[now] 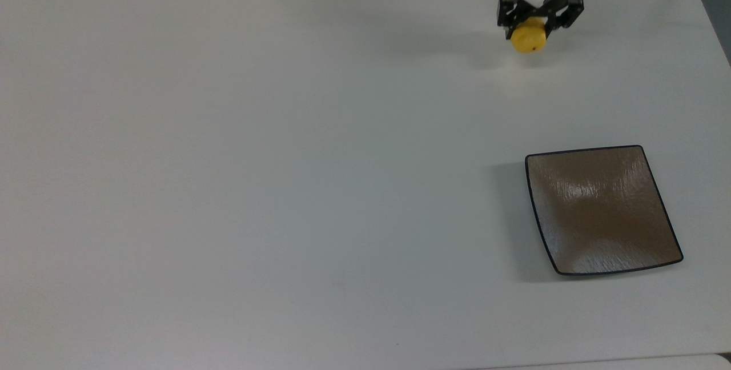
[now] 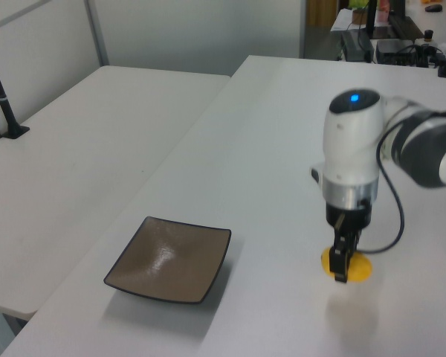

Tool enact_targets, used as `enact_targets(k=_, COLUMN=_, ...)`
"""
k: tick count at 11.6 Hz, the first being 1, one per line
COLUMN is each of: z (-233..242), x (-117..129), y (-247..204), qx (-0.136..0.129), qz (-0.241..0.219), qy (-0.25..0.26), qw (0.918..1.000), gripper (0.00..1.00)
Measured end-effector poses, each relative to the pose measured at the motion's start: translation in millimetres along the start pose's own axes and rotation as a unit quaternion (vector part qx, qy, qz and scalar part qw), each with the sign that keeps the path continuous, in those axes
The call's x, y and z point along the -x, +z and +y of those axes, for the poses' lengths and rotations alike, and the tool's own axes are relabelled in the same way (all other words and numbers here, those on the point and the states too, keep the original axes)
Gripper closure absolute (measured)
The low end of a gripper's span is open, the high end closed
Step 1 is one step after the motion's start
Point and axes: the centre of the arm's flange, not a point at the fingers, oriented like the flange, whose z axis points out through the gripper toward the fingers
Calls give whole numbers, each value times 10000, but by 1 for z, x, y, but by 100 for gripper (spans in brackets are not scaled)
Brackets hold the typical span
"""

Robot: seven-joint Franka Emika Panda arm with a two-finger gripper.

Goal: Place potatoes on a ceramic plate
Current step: 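Lift the held potato and carry it over the brown square plate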

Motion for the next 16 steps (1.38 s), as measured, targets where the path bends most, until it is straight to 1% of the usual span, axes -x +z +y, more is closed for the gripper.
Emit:
enact_targets(k=2, z=12, x=-8, y=-43, qx=-16, qz=121, qy=18, qw=9999, gripper=34)
enact_targets(k=4, z=32, x=-32, y=-96, qx=-131, qz=362, qy=79, qw=9992, gripper=34)
enact_targets(k=5, z=38, x=-41, y=-110, qx=-188, qz=454, qy=73, qw=9988, gripper=34)
enact_targets(k=8, z=37, x=-57, y=-135, qx=-368, qz=674, qy=98, qw=9970, gripper=34)
enact_targets(k=9, z=35, x=-69, y=-140, qx=-380, qz=769, qy=102, qw=9963, gripper=34)
enact_targets(k=11, z=32, x=-87, y=-139, qx=-321, qz=977, qy=60, qw=9947, gripper=34)
enact_targets(k=12, z=26, x=-101, y=-134, qx=-416, qz=1235, qy=17, qw=9915, gripper=34)
enact_targets(k=14, z=17, x=-116, y=-127, qx=-655, qz=1579, qy=-31, qw=9853, gripper=34)
enact_targets(k=15, z=11, x=-126, y=-118, qx=-808, qz=1832, qy=-84, qw=9797, gripper=34)
enact_targets(k=16, z=6, x=-135, y=-107, qx=-905, qz=2114, qy=-181, qw=9730, gripper=34)
